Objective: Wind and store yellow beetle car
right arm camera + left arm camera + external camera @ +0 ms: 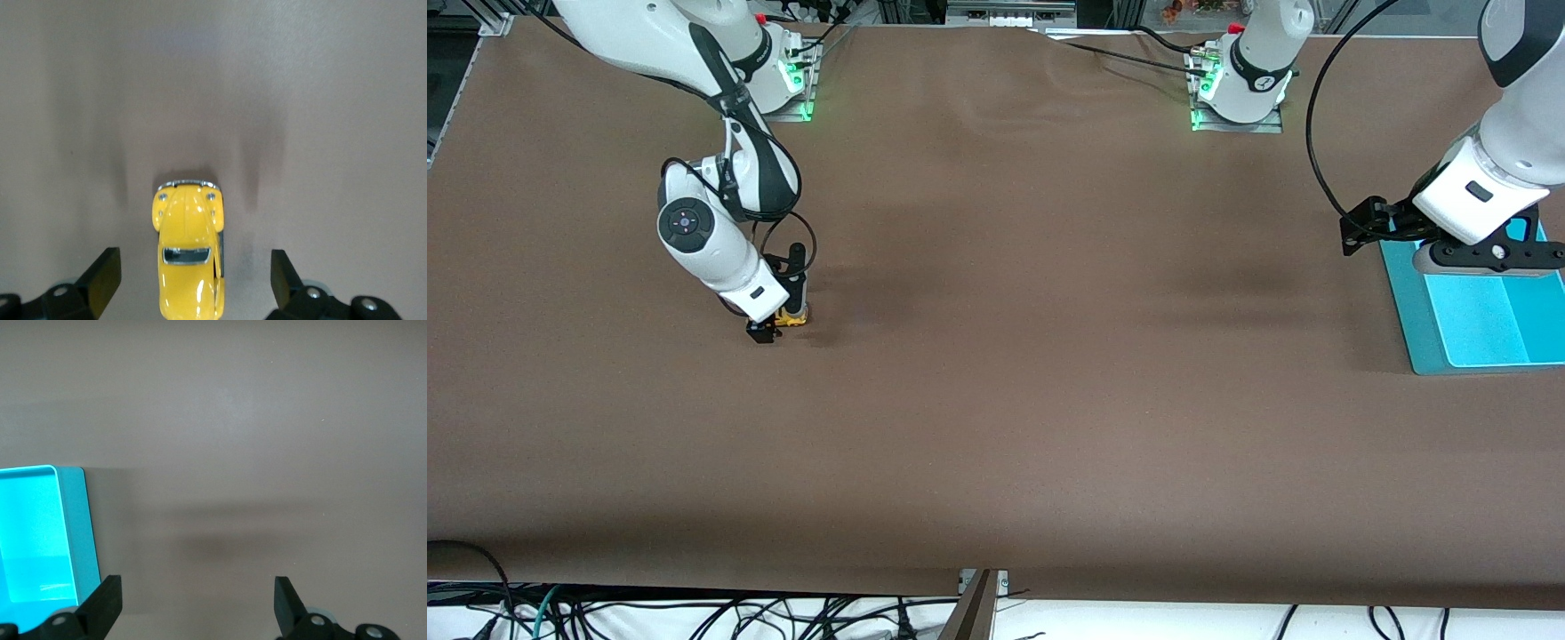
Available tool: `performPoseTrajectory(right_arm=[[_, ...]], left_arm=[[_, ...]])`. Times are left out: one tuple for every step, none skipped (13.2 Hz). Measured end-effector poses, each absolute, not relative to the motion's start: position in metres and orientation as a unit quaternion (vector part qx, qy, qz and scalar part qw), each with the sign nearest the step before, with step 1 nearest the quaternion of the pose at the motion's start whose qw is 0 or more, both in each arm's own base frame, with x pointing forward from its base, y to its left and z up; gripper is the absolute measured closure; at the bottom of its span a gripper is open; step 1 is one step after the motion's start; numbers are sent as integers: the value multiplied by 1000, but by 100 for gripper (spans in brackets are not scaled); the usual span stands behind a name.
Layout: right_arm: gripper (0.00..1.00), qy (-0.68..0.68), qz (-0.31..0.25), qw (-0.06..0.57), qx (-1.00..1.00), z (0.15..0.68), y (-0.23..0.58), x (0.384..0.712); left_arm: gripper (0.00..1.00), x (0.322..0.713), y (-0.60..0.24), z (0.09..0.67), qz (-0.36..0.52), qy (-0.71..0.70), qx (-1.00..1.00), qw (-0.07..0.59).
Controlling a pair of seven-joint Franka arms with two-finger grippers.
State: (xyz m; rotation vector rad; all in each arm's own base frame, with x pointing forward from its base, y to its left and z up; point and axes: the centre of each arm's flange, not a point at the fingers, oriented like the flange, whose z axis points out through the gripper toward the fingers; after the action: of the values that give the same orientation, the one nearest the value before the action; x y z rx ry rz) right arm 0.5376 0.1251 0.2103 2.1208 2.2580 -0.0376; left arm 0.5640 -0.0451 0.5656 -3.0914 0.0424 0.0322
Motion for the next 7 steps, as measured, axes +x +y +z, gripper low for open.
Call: performPoseTrajectory(right_arm=[[0,732,-10,23,681,210,119,539],[1,736,-7,25,676,210,114,540],[1,739,-6,26,673,210,111,540],[3,741,-5,27,670,209,109,540],[4,745,-3,29,666,208,109,538],[18,748,-1,30,663,207,109,537],[29,751,0,30,660,206,109,536]], left_arm=[[0,564,-45,566,10,14,-1000,25],[0,564,-45,566,11,14,-1000,25],[0,563,-45,565,13,14,-1000,25],[0,563,-45,565,15,14,-999,25],[0,563,-45,565,16,14,-999,25],[0,563,-45,565,17,14,-999,25],[0,562,-45,565,17,14,-999,25]])
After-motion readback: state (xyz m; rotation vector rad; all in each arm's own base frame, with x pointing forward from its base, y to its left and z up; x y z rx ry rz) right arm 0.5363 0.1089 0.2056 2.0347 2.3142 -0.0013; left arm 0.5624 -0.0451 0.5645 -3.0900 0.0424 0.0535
